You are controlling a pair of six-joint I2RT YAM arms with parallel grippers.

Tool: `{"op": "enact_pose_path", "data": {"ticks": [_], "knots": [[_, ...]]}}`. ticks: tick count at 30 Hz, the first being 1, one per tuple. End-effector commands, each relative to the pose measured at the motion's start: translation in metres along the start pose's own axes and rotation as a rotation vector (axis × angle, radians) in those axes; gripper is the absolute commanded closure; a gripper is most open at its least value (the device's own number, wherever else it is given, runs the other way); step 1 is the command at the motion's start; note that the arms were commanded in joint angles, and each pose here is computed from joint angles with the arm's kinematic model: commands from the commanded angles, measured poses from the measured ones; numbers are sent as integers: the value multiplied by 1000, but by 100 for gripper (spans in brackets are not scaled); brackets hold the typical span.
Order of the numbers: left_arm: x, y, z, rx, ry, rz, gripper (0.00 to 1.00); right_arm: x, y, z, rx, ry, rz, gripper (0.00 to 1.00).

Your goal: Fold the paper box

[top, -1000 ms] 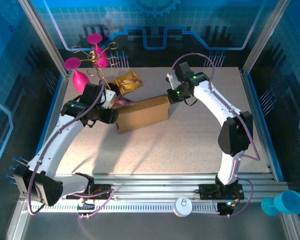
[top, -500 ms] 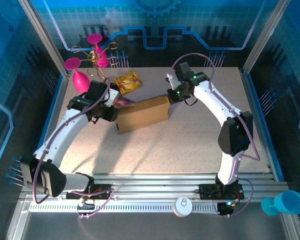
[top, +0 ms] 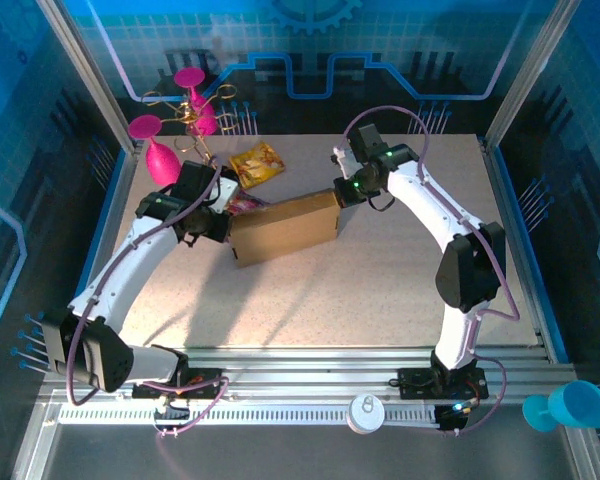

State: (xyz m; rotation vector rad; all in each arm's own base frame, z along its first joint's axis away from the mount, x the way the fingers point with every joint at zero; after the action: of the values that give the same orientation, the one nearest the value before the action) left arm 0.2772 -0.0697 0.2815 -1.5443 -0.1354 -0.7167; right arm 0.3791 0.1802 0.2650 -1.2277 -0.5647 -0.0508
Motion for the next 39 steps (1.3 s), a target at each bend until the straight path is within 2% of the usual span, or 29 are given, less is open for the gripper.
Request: {"op": "enact_pose_path", "data": {"ticks": [1,7,20,29,39], "knots": [[7,-1,2,-10,-36,-16,85,-5,5,-5,1,25,67,100],[9,-6,1,-39,-101,-16,91,-4,4,-2,-4,19,70,100],[21,-14,0,-183,-335,80,92,-6,4,3,-16,11,78,100],[28,-12,-1,-219,-415,120,92,-7,4,4,-19,12,81,100],[22,-4,-2,-228,-456,76,98,-8,6,4,-17,21,81,100]]}}
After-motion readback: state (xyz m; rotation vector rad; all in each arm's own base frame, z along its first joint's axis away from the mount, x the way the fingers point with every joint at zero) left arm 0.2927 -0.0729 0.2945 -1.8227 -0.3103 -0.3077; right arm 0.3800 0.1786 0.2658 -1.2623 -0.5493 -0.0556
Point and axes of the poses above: each hand's point on the last joint's axis, 136 mm out from that joint toward the fingers, its own y axis out along the fingers, its own z axis along the line the jaws close on, x = y × z, the point moved 10 cm from there along -y, back along the fingers, and after that the axes turned 3 degrees about y, right-handed, at the moved point
